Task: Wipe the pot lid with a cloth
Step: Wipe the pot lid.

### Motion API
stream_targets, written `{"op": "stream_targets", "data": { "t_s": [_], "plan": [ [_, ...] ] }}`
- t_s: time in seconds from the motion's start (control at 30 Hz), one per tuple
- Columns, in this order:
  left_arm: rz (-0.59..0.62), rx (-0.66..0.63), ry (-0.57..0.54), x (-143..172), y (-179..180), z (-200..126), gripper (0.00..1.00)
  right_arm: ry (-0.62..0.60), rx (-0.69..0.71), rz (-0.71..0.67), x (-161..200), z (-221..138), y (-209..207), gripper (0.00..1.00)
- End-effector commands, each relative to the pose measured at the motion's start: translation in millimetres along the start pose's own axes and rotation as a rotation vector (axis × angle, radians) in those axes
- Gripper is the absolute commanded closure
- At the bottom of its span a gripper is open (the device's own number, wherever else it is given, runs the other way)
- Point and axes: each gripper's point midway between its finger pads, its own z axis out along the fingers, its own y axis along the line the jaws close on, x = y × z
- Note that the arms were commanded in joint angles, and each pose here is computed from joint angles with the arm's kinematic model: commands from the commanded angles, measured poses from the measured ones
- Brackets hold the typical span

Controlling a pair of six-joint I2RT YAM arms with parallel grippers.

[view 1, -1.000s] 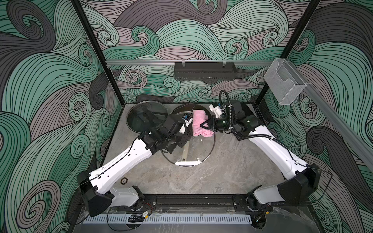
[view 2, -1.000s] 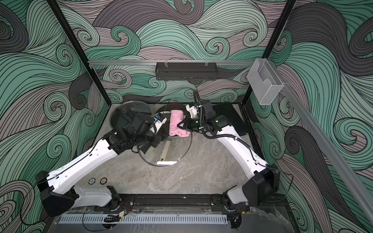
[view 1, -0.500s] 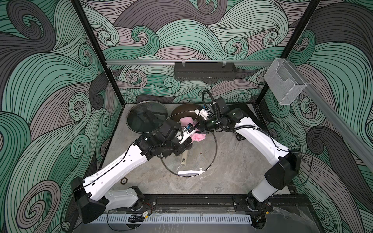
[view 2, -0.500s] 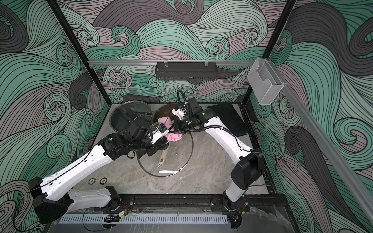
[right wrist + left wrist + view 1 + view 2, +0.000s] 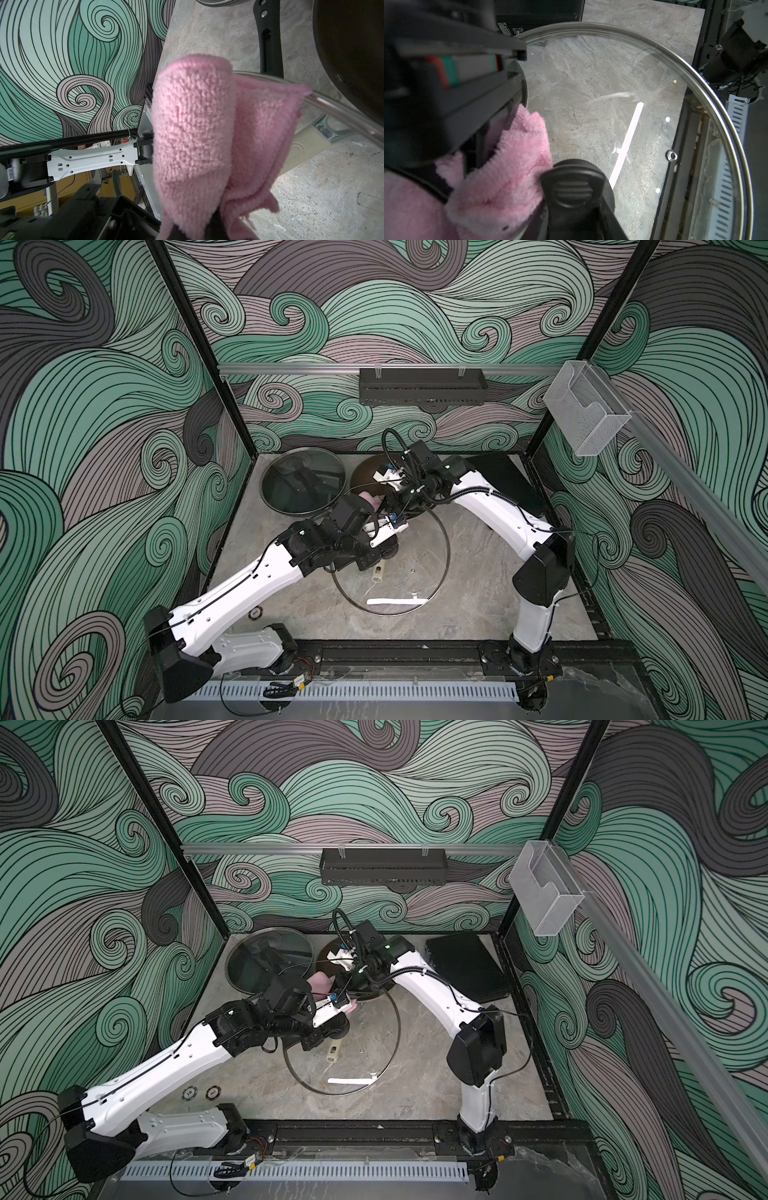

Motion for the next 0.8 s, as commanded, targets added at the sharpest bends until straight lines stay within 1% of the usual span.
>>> {"op": "stream_targets", "data": {
  "t_s": [0.0, 0.1, 0.23, 0.4, 0.57, 0.67, 0.77],
  "plan": [
    [0.112, -0.108, -0.387, -92, 13, -58, 1.0, 0.026, 0.105, 0.019, 4, 6, -26, 1.0],
    [0.093, -0.133, -0.389, -91, 17, -61, 1.0, -0.014, 0.166, 0.045, -1, -5, -39, 1.0],
    [0.052, -0.175, -0.383, -88, 24, -63, 1.0, -0.115, 0.225, 0.091, -9, -34, -52, 1.0],
    [-0.009, -0.252, -0.314, -83, 42, -56, 1.0, -0.231, 0.242, 0.145, -7, -71, -59, 1.0],
    [-0.072, -0.371, -0.252, -81, 68, -50, 1.0, -0.277, 0.249, 0.153, 15, -92, -51, 1.0],
    [-0.102, -0.43, -0.263, -86, 79, -53, 1.0, -0.297, 0.247, 0.173, 32, -97, -50, 1.0],
    [-0.132, -0.474, -0.299, -93, 88, -60, 1.0, -0.318, 0.219, 0.194, 48, -97, -48, 1.0]
  ]
}}
